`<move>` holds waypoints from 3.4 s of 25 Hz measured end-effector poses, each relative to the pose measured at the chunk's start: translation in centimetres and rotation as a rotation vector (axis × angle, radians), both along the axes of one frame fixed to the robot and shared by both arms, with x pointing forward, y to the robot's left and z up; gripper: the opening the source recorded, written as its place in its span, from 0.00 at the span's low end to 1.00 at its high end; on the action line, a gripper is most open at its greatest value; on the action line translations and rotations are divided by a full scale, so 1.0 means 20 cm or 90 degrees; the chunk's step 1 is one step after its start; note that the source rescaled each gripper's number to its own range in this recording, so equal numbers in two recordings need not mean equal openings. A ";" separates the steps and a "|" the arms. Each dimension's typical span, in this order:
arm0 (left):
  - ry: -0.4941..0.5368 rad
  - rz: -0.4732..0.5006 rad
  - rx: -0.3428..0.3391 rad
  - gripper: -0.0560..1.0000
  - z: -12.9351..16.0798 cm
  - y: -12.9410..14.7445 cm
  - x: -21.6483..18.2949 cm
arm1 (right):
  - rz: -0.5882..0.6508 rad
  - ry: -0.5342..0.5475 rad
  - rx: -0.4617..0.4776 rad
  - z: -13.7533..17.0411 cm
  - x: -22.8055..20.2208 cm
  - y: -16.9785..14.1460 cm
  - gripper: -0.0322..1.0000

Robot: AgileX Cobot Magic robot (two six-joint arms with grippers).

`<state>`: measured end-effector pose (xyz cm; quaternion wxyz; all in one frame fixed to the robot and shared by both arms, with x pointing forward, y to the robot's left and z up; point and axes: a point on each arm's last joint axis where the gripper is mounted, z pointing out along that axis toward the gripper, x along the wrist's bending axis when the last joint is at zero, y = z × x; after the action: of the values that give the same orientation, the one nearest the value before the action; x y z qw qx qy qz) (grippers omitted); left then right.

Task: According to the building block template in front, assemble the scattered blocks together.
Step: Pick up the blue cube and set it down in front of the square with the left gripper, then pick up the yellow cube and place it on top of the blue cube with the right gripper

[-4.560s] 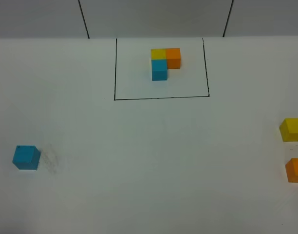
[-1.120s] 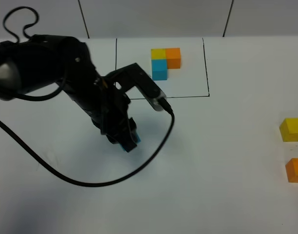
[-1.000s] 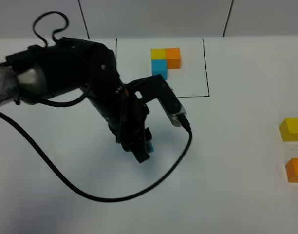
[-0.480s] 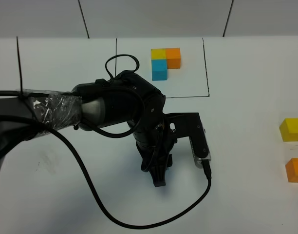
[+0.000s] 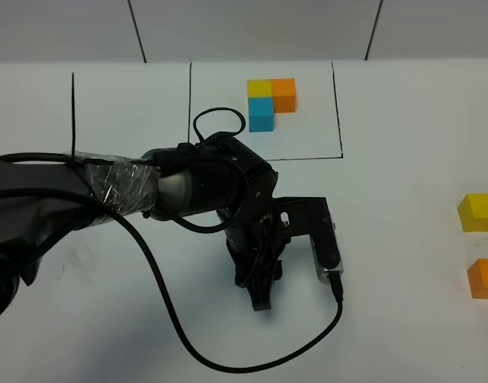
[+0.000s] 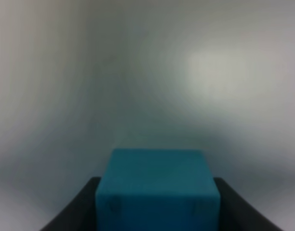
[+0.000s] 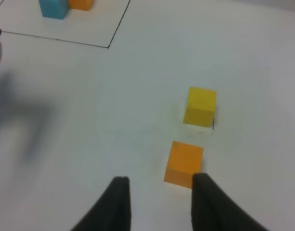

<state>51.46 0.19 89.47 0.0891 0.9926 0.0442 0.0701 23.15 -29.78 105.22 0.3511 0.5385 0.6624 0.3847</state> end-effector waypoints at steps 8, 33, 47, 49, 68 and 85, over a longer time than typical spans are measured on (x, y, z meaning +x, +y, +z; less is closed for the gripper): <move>0.009 -0.001 0.018 0.70 0.05 0.02 -0.02 | 0.000 0.000 0.000 0.00 0.00 0.00 0.03; -0.474 0.292 -0.323 0.80 1.74 1.37 -1.01 | 0.000 0.000 0.000 0.00 0.00 0.00 0.03; -0.430 0.372 -0.400 0.66 1.29 1.56 -1.43 | 0.000 0.000 0.000 0.00 0.00 0.00 0.03; -0.429 0.446 -0.405 0.66 1.22 1.54 -1.47 | 0.000 0.000 0.000 0.00 0.00 0.00 0.03; -0.447 0.873 -0.464 0.66 0.80 1.51 -1.42 | 0.000 0.000 0.000 0.00 0.00 0.00 0.03; -0.438 0.855 -0.467 0.66 0.80 1.51 -1.41 | 0.000 0.000 0.000 0.00 0.00 0.00 0.03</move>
<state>23.19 30.37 105.38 0.3542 0.5865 0.6164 0.3882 23.15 -29.78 105.22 0.3511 0.5385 0.6624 0.3847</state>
